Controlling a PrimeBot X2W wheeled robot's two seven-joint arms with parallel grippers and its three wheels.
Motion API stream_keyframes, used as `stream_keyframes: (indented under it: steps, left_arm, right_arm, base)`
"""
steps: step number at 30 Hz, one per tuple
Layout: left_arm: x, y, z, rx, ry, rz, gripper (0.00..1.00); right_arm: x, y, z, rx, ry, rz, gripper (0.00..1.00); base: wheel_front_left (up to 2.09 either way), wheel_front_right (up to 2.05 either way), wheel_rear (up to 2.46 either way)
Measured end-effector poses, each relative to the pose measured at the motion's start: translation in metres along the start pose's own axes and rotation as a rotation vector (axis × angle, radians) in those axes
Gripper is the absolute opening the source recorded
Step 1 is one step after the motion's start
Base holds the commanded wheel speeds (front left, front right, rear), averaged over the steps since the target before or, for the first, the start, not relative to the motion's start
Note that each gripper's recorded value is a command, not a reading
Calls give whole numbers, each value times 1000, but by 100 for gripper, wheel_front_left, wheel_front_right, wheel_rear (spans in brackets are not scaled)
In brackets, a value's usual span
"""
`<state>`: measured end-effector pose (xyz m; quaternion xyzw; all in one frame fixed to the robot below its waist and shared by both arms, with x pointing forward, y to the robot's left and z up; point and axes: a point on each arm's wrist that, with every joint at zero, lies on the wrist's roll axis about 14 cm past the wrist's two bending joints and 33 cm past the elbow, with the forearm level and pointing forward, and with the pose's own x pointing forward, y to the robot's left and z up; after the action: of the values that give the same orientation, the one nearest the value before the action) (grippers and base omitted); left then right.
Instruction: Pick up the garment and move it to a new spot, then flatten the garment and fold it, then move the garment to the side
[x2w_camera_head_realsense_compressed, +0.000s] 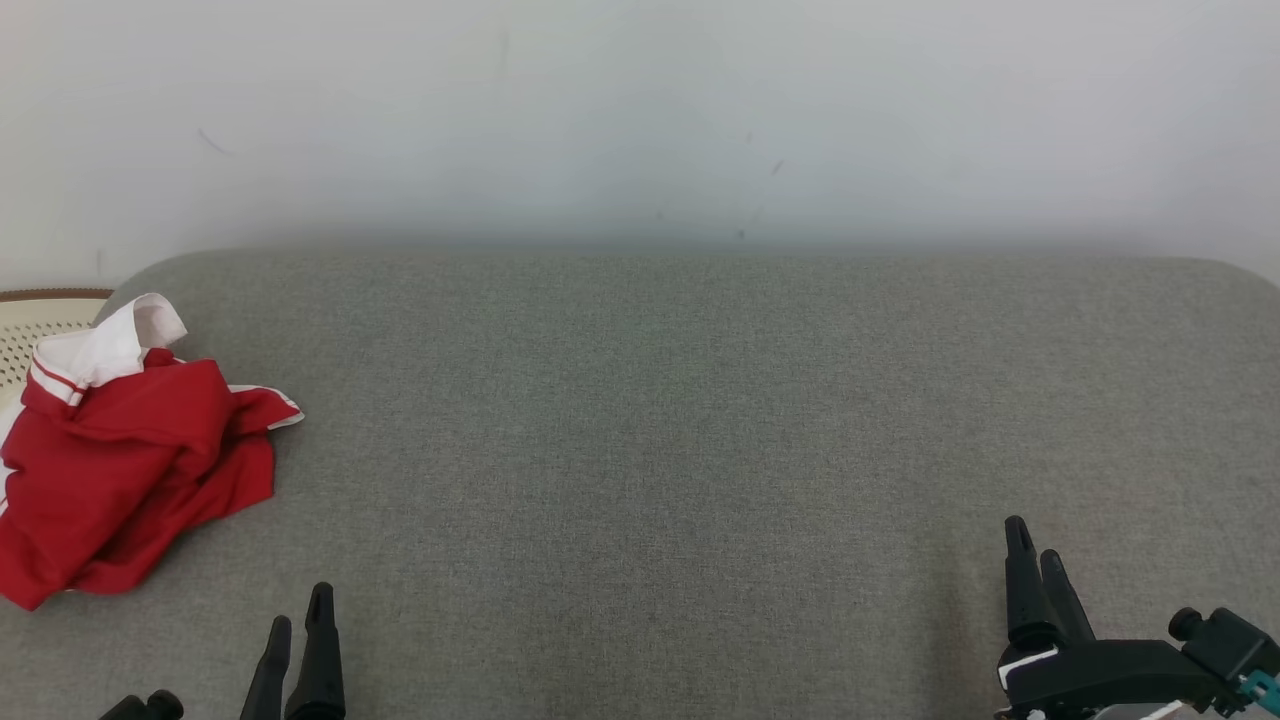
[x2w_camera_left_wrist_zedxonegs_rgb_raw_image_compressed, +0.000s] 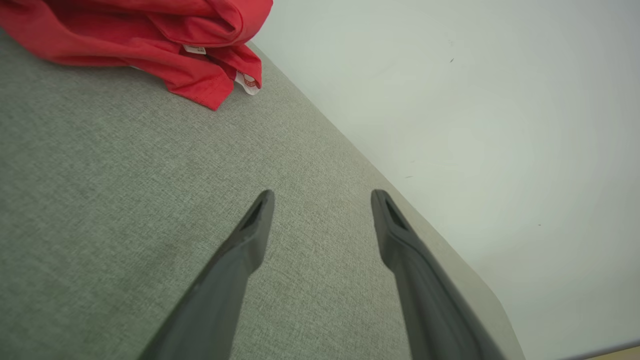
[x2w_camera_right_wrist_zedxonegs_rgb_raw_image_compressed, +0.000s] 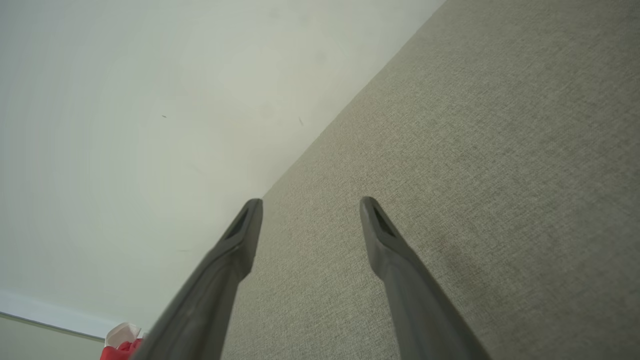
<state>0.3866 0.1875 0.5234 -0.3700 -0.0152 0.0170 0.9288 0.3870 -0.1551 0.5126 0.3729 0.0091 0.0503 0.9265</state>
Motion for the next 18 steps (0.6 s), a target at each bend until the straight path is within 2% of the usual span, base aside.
stream_keyframes:
  steps: [18]
  left_arm:
    - [-2, 2, 4, 266, -30, 21, 100]
  right_arm:
    - [0, 9, -2, -292, -8, 42, 100]
  base:
    - [0, 0, 0]
